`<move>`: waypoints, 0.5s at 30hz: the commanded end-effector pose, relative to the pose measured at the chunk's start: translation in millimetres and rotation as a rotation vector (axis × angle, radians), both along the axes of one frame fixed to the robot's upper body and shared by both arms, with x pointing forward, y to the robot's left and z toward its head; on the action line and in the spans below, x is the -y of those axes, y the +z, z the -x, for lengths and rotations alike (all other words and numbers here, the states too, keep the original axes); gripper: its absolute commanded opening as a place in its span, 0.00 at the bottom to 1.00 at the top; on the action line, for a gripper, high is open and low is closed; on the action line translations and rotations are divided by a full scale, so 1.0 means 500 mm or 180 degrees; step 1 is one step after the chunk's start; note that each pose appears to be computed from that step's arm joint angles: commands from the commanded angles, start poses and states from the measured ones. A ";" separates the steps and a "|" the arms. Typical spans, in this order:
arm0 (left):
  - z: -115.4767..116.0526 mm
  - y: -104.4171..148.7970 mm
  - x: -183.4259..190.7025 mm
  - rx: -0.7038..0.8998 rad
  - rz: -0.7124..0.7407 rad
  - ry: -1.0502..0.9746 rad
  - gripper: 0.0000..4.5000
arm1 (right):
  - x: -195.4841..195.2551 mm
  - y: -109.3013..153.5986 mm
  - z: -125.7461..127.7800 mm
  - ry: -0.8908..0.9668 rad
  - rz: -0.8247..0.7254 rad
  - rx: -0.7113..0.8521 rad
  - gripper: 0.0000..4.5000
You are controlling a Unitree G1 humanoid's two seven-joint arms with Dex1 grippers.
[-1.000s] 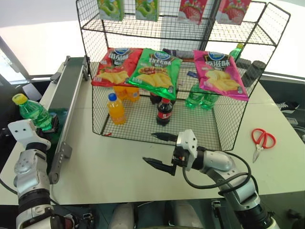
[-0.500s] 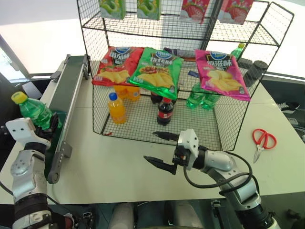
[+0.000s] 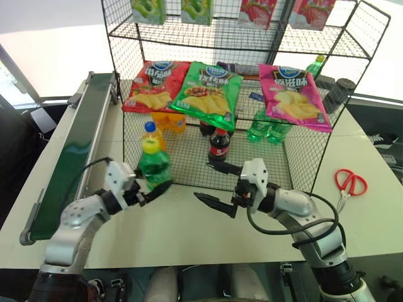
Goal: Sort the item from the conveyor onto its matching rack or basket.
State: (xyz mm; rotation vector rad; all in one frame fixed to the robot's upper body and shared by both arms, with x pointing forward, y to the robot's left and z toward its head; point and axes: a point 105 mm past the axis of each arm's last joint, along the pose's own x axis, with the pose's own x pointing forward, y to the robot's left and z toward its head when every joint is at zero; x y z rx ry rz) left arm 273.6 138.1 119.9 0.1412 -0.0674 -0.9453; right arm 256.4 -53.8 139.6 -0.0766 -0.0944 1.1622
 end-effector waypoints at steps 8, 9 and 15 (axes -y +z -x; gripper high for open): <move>-0.003 0.011 0.147 0.0414 -0.0080 -0.1151 0.61 | -0.010 0.032 0.003 -0.0110 -0.0153 0.0066 1.00; -0.002 0.011 0.154 0.0433 -0.0091 -0.1237 0.61 | -0.008 0.032 0.003 -0.0133 -0.0152 0.0063 1.00; -0.007 0.014 0.174 0.0528 -0.0113 -0.1432 0.61 | -0.002 0.032 0.002 -0.0200 -0.0173 0.0032 1.00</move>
